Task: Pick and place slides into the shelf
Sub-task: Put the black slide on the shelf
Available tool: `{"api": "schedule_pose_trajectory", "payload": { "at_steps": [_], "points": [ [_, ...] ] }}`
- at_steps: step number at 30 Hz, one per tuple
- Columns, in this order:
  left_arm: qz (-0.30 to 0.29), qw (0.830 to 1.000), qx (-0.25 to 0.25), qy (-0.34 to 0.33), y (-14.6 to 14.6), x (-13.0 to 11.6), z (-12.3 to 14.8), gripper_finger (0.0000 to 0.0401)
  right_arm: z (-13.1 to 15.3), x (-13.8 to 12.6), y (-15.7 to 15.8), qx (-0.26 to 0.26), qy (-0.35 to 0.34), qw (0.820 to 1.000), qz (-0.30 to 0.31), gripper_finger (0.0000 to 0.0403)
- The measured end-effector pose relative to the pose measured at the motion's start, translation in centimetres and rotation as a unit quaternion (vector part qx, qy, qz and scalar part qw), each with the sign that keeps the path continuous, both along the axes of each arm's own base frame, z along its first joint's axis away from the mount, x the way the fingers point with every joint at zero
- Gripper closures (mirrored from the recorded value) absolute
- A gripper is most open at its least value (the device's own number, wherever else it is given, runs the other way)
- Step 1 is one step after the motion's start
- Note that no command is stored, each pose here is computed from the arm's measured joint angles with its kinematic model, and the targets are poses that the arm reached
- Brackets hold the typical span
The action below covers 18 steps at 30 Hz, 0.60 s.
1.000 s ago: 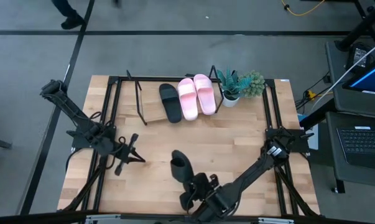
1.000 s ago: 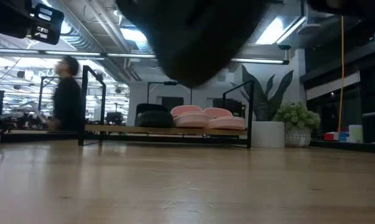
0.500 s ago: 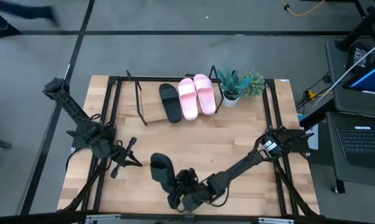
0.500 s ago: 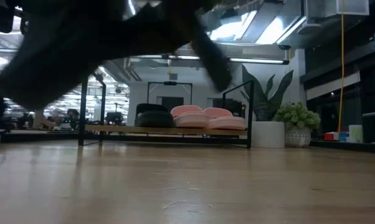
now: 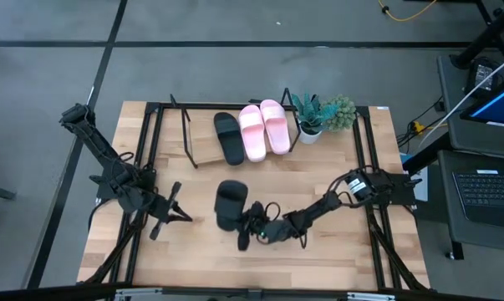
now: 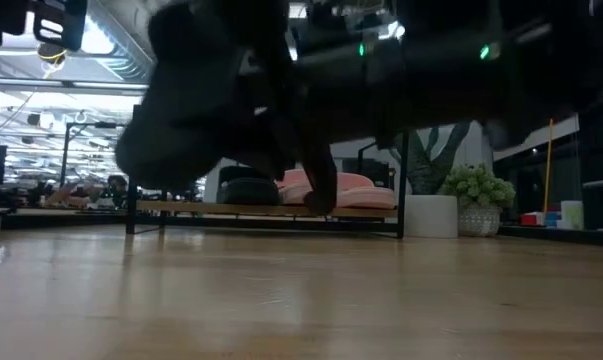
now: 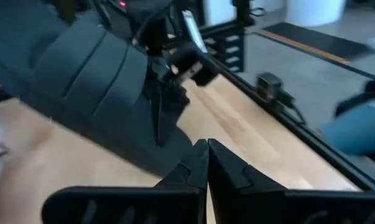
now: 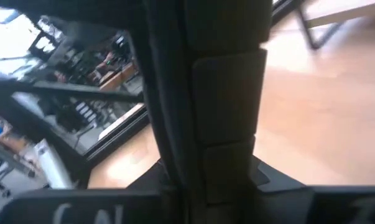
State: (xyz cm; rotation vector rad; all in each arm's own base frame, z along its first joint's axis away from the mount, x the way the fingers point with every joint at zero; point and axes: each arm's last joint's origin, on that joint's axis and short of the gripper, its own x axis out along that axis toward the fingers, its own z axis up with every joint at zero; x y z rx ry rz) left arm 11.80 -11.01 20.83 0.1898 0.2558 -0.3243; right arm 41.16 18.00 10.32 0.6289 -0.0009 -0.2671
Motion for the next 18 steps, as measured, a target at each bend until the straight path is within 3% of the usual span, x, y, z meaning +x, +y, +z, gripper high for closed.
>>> {"api": "schedule_pose_trajectory", "payload": {
  "at_steps": [9, 18],
  "points": [
    [0.090, 0.994, 0.045, -0.047, 0.5, 1.1, 0.3, 0.0401, -0.6, 0.3, -3.5, -0.024, -0.003, 0.999, -0.029, 0.0333],
    [0.159, 0.973, 0.161, -0.043, 1.5, 3.9, -1.0, 0.0401, 0.1, 1.2, -5.7, -0.020, -0.036, 0.999, -0.014, 0.0334]
  ]
}}
